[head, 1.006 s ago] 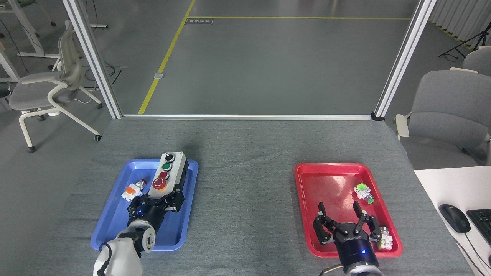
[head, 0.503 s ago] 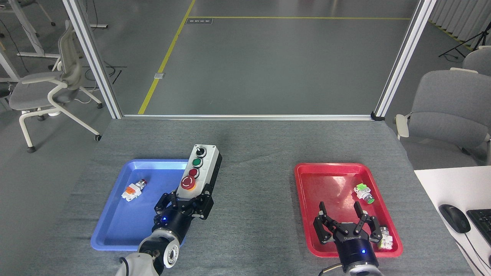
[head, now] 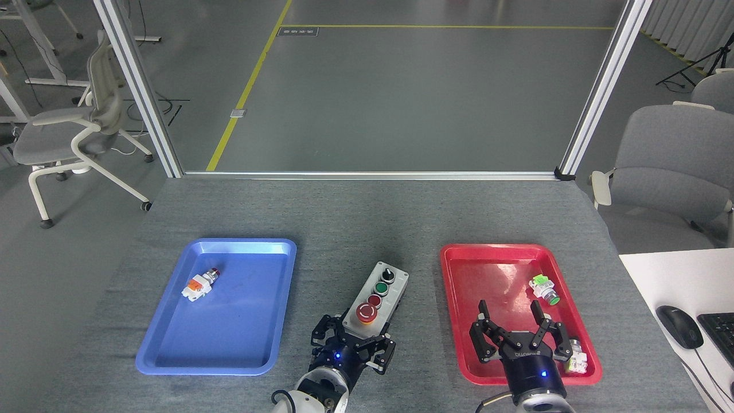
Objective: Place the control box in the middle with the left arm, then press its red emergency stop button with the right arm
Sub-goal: 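Lift the control box with the left gripper and carry it between trays, then lower the control box onto the table and open the left gripper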
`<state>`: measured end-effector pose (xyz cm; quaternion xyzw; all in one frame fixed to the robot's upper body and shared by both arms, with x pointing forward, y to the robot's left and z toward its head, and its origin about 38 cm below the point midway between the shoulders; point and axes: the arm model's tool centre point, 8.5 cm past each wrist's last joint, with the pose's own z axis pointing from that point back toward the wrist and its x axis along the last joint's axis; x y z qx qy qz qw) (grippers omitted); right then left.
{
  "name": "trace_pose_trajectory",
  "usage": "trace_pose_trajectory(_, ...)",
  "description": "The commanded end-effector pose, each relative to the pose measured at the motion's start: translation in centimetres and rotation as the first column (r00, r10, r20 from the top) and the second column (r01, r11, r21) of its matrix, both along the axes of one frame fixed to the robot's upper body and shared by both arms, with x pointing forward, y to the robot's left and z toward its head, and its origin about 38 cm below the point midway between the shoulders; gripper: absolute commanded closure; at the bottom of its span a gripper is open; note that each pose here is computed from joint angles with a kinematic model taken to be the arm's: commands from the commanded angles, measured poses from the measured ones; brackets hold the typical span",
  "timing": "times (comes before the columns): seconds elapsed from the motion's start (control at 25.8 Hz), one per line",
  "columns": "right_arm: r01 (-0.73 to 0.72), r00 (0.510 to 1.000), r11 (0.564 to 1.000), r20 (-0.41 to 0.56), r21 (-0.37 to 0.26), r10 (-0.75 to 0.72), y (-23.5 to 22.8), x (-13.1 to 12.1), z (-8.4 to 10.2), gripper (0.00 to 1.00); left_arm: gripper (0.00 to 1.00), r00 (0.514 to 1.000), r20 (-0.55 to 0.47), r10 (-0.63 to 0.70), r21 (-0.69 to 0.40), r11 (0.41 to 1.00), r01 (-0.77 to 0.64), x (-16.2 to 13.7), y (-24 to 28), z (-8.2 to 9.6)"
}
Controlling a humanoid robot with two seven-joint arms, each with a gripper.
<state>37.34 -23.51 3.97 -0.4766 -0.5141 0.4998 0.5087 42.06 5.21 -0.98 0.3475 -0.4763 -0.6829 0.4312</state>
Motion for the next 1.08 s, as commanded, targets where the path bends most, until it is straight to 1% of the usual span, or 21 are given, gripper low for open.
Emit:
trace_pose_trajectory(0.0,-0.001,1.0,1.0,-0.001,-0.004,0.001,0.0,0.0,0.0,0.01,1.0,1.0,-0.013,-0.022,0.067,0.997,0.023,-0.1,-0.8,-1.0)
trace_pose_trajectory(0.12,-0.006,1.0,1.0,-0.003,-0.029,0.006,0.2,0.0,-0.1,0.01,1.0,1.0,-0.014,-0.017,0.072,0.997,0.018,0.1,-0.7,-1.0)
trace_pose_trajectory(0.39,-0.007,1.0,1.0,-0.003,-0.02,0.007,0.7,0.0,-0.1,0.01,1.0,1.0,-0.014,-0.014,0.072,0.997,0.015,0.2,-0.6,-0.9)
trace_pose_trajectory(0.43,-0.007,1.0,1.0,-0.003,-0.022,0.007,0.7,0.0,-0.1,0.01,0.9,1.0,-0.016,-0.014,0.072,0.997,0.015,0.2,-0.6,-1.0)
trace_pose_trajectory(0.5,-0.008,1.0,1.0,-0.005,-0.022,0.008,0.7,0.0,-0.1,0.01,0.48,1.0,-0.013,-0.01,0.076,0.997,0.011,0.2,-0.6,-0.9)
trace_pose_trajectory(0.54,-0.011,1.0,1.0,-0.003,-0.022,0.011,0.8,0.0,-0.1,0.01,0.29,1.0,-0.013,0.0,0.079,0.997,0.002,0.2,-0.5,-0.9)
trace_pose_trajectory(0.66,-0.011,1.0,1.0,-0.003,-0.02,0.011,0.9,0.0,-0.1,0.02,0.11,1.0,-0.009,0.004,0.074,0.997,-0.003,0.3,-0.5,-0.7)
trace_pose_trajectory(0.74,-0.01,1.0,1.0,-0.003,-0.013,0.01,1.0,0.0,-0.1,0.02,0.1,1.0,-0.008,0.003,0.077,0.997,-0.002,0.3,-0.3,-0.8)
trace_pose_trajectory(0.81,-0.01,1.0,1.0,-0.001,0.004,0.01,1.5,0.0,-0.1,0.02,0.04,1.0,-0.008,0.001,0.075,0.997,0.0,0.3,-0.1,-0.8)
trace_pose_trajectory(0.97,-0.011,1.0,1.0,0.0,0.006,0.011,1.6,0.1,0.0,0.02,0.03,1.0,0.011,-0.007,0.06,0.998,0.006,0.4,-0.1,-0.1)
trace_pose_trajectory(1.04,-0.01,1.0,1.0,0.0,0.009,0.01,1.7,0.1,0.0,0.02,0.03,0.999,0.031,-0.008,0.065,0.998,0.006,0.7,1.2,0.4)
